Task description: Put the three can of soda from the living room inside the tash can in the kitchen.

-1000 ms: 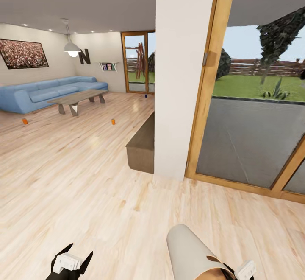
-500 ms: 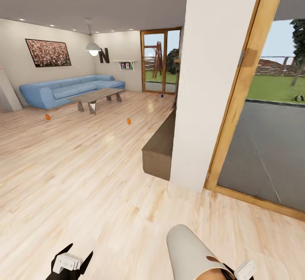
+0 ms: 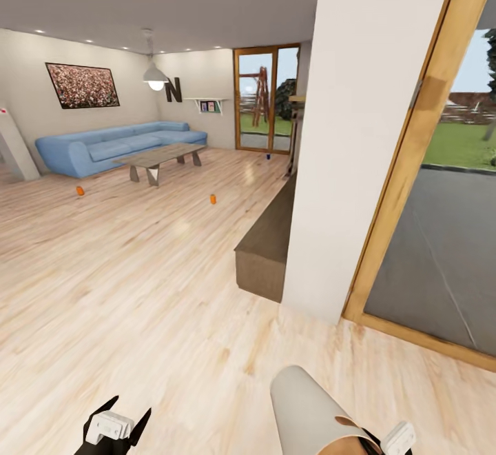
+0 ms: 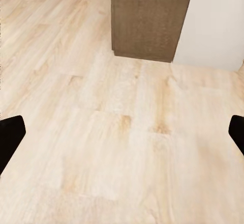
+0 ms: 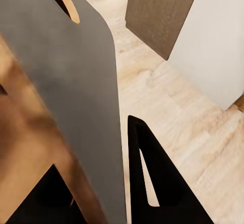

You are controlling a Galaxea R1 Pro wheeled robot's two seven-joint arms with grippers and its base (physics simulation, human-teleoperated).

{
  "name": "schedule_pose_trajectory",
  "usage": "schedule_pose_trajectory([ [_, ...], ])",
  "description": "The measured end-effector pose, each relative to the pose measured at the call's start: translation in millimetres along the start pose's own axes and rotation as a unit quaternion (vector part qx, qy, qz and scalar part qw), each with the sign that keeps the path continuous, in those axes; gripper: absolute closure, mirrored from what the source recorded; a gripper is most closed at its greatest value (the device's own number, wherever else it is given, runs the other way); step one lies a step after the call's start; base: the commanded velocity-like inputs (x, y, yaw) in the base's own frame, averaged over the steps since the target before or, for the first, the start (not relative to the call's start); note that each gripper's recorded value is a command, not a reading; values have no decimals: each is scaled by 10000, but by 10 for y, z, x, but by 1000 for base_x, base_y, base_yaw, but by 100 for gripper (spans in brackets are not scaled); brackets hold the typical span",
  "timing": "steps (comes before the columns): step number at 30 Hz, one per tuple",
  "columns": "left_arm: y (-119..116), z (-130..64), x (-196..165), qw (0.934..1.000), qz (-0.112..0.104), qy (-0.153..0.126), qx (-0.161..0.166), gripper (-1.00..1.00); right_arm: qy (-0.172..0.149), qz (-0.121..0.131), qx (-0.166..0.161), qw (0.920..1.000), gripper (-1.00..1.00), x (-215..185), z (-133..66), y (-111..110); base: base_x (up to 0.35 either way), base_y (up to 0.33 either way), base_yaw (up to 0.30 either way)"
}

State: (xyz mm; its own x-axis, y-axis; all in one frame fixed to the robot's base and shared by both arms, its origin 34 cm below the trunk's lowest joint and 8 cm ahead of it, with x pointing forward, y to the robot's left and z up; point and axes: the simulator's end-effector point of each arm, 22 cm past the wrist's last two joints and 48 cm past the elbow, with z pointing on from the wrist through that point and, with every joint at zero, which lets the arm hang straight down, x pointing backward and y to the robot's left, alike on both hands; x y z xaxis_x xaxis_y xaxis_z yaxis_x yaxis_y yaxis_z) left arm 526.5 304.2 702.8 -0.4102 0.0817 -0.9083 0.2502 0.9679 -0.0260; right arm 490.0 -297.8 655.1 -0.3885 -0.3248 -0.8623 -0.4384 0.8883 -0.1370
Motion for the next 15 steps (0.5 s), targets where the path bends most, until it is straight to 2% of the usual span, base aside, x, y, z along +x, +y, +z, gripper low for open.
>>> schedule_pose_trajectory([
  [6, -5, 1, 0, 10000, -1, 0, 4, -100, -17, 35, -12, 10000, 100, -12, 16, 42, 124, 0, 40],
  [15, -6, 0, 7, 10000, 1, 8, 4, -100, -24, 49, -14, 10000, 100, -16, 21, 54, 107, 0, 163],
])
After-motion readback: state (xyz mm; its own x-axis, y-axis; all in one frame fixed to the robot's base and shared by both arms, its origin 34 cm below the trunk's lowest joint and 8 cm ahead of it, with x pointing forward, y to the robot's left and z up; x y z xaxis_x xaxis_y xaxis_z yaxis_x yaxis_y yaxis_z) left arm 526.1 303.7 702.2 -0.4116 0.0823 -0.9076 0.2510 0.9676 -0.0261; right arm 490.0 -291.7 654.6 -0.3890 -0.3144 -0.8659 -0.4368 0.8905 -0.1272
